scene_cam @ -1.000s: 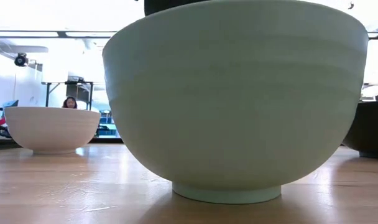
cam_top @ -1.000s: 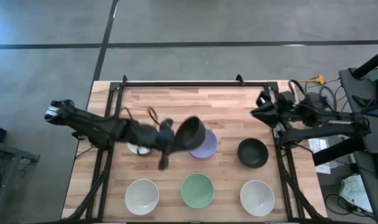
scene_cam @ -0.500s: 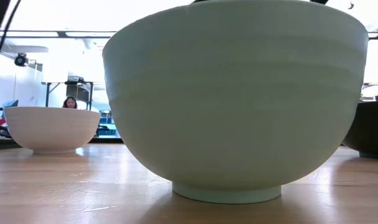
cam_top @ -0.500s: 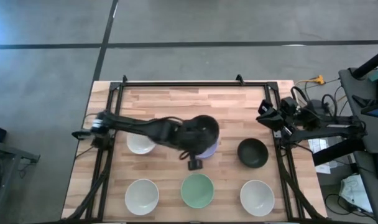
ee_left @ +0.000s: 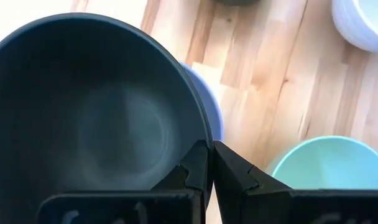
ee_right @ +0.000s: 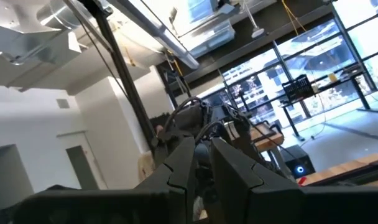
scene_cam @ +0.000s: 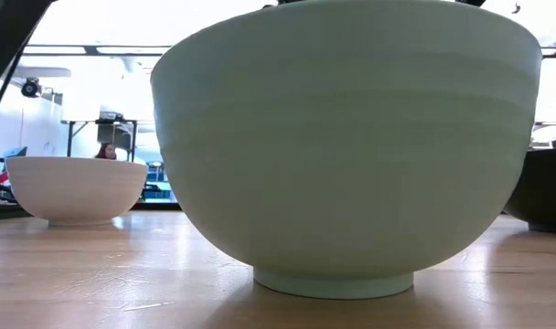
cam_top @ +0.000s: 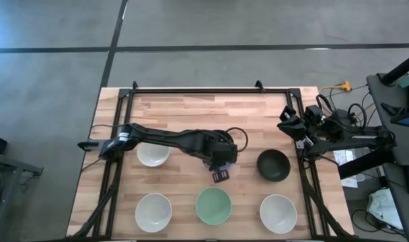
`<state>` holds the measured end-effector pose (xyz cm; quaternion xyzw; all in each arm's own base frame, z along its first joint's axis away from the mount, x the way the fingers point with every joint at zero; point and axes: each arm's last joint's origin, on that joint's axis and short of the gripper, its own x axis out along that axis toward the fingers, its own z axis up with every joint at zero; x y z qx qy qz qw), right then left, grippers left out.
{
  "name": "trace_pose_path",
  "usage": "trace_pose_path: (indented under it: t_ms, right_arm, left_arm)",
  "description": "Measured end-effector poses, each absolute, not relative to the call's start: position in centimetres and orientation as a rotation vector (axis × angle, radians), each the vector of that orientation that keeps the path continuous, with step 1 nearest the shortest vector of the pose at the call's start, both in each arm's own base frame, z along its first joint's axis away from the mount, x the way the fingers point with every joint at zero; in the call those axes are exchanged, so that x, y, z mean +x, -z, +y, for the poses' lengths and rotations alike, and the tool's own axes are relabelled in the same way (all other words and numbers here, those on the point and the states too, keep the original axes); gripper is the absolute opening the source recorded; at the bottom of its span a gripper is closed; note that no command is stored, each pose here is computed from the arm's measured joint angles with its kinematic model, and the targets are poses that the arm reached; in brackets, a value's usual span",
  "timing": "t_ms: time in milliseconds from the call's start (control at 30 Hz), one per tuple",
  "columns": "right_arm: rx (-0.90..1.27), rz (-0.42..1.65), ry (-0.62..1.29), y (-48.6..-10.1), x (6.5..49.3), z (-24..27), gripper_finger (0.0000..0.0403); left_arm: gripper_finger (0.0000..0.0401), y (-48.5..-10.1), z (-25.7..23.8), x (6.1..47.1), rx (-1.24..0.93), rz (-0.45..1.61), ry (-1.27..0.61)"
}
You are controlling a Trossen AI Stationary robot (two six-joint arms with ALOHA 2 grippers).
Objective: Nest bowls inside each other
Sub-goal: Stack the top black bowl into the purple bowl
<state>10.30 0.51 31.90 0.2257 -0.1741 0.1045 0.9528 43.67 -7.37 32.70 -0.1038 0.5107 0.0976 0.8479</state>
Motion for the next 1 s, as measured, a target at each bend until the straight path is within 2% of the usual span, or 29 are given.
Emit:
trace_pose_path:
  t_ms: [400,733,1000]
  right_arm:
    - [0.444,-0.359,-0.174,-31.9,10.3,0.4,0.0047]
    - [0.446,-0.338,-0.17,-31.5,10.5,0.4,0.0047]
    - [0.453,-0.336,-0.173,-31.4,10.5,0.4,0.0047]
  left_arm:
    - [0.0001,-32.5,-8.0,44.2,-0.223,1.023,-0.187]
    - [0.0001,-28.8,-9.0,45.5,-0.193,1.117,-0.194]
    - [0.0001,-28.2,-9.0,45.7,-0.156,1.123,-0.243]
